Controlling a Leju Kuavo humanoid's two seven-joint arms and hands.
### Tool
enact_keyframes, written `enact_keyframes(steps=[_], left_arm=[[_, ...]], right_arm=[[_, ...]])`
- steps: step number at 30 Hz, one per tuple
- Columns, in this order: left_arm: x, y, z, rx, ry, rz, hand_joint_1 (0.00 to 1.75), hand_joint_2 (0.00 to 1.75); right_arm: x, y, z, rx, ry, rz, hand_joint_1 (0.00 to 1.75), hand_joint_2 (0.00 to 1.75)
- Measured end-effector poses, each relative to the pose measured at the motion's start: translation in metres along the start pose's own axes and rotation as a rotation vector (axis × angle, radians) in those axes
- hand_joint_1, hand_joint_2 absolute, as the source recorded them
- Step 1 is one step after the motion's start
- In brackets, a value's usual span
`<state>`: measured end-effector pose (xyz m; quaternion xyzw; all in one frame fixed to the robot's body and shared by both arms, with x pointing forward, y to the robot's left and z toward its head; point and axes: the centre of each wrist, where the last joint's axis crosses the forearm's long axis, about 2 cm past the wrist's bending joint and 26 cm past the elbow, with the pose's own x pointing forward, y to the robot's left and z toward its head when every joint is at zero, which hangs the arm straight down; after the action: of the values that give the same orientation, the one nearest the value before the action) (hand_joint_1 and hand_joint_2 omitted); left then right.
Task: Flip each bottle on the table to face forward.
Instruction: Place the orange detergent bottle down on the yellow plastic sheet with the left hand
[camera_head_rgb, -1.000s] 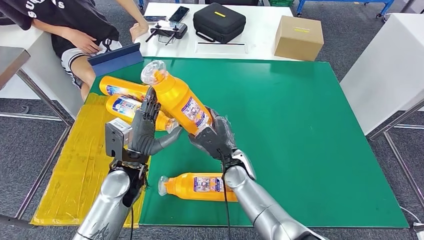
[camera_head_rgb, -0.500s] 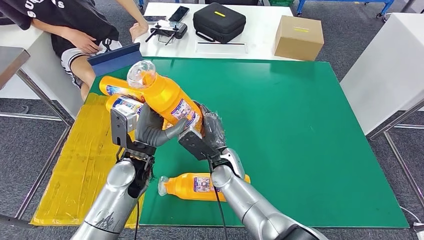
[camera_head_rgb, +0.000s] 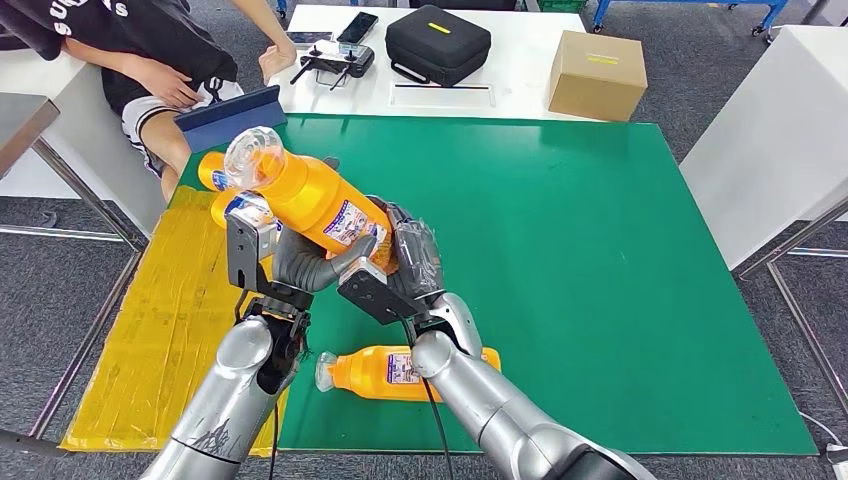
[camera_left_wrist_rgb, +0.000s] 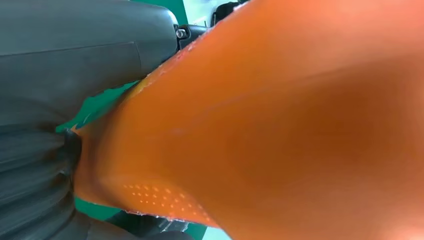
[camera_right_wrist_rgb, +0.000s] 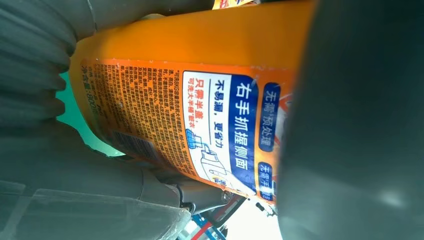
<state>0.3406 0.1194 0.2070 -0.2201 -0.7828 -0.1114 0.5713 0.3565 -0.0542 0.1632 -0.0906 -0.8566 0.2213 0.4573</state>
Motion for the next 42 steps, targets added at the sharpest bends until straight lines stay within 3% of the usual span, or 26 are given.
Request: enact_keyframes(steps=[11,13,16,17,26,39,40,42], left_arm=[[-0.002,0.000,0.000,0.003,0.008,0.007,0.00,1.75],[-0.003,0.001,0.001,0.007,0.012,0.018,0.11,1.75],[-0.006,0.004,0.002,0.022,0.004,0.040,1.40,1.75],[-0.006,0.005,0.002,0.029,-0.004,0.048,1.74,1.75],[-0.015,0.009,0.013,0.141,-0.065,0.096,1.75,1.75],[-0.010,0.015,0.024,0.356,-0.188,0.032,1.75,1.75],[-0.010,0.016,0.025,0.369,-0.195,0.028,1.75,1.75],[-0.008,0.018,0.027,0.394,-0.210,0.020,1.75,1.75]], right_arm=[[0.001,0.001,0.000,0.014,-0.008,0.027,1.75,1.75],[0.002,0.002,-0.001,0.025,-0.011,0.046,1.75,1.75],[0.003,0.004,-0.002,0.053,-0.009,0.068,1.75,1.75],[0.004,0.005,-0.002,0.064,-0.009,0.074,1.75,1.75],[0.007,0.012,-0.002,0.139,-0.011,0.095,1.75,1.75],[0.010,0.016,-0.008,0.171,-0.011,0.095,1.75,1.75],[0.010,0.016,-0.008,0.172,-0.010,0.094,1.65,1.75],[0.010,0.016,-0.009,0.173,-0.005,0.093,0.78,1.75]])
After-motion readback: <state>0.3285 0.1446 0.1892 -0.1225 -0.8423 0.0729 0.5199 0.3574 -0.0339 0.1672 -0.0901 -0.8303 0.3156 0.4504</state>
